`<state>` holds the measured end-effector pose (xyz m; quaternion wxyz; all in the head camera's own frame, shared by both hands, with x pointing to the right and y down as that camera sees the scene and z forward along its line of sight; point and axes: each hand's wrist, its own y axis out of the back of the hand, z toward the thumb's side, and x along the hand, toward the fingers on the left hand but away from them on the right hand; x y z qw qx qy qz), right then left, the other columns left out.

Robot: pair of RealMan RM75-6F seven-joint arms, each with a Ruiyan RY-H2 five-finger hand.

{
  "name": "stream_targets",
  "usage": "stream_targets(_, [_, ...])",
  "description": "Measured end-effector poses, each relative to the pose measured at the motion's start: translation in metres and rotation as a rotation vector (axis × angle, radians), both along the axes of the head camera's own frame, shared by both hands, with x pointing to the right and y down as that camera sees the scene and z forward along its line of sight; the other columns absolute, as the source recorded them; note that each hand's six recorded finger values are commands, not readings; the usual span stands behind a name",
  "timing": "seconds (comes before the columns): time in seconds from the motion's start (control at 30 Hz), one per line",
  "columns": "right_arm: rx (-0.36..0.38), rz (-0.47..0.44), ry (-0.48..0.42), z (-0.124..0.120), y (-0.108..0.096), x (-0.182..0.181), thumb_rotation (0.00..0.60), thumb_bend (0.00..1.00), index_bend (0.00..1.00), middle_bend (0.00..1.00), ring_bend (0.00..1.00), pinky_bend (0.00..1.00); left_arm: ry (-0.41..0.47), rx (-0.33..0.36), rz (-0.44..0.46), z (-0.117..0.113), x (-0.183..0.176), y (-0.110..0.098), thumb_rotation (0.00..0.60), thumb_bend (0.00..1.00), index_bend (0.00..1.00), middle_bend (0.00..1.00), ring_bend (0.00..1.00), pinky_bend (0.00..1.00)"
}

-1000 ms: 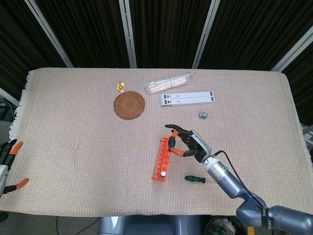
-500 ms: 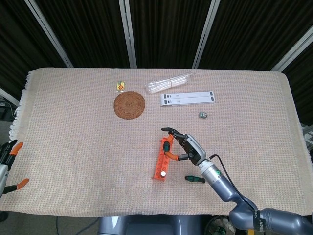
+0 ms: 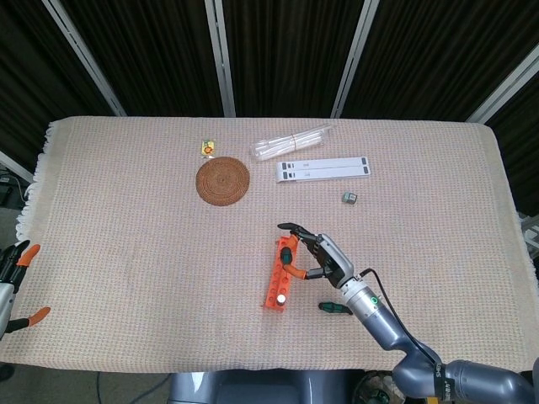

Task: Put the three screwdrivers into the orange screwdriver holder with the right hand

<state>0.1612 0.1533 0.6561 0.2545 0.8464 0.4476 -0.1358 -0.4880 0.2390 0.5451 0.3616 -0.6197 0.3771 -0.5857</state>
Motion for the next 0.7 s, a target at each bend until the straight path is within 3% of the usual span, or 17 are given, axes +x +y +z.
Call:
stream_targets(0.4, [-0.002,-0.024,0.005,0.0009,0.0069,-0.0013,0.6,0.31,0.57,0.15,0.0,0.0,0.003,0.002,0.002,0.0006,0.0011,-0.0006,0.6,0.08,0.0,0.0,0.0,0.0])
stream_targets(0.7, [0.013,-0.051,0.027,0.0073,0.0104,-0.0016,0.6,0.21,0.52,0.13,0.0,0.0,0.002,0.005,0.0,-0.0006,0.0001,-0.0005,0.6,0.08,0.0,0.0,0.0,0.0])
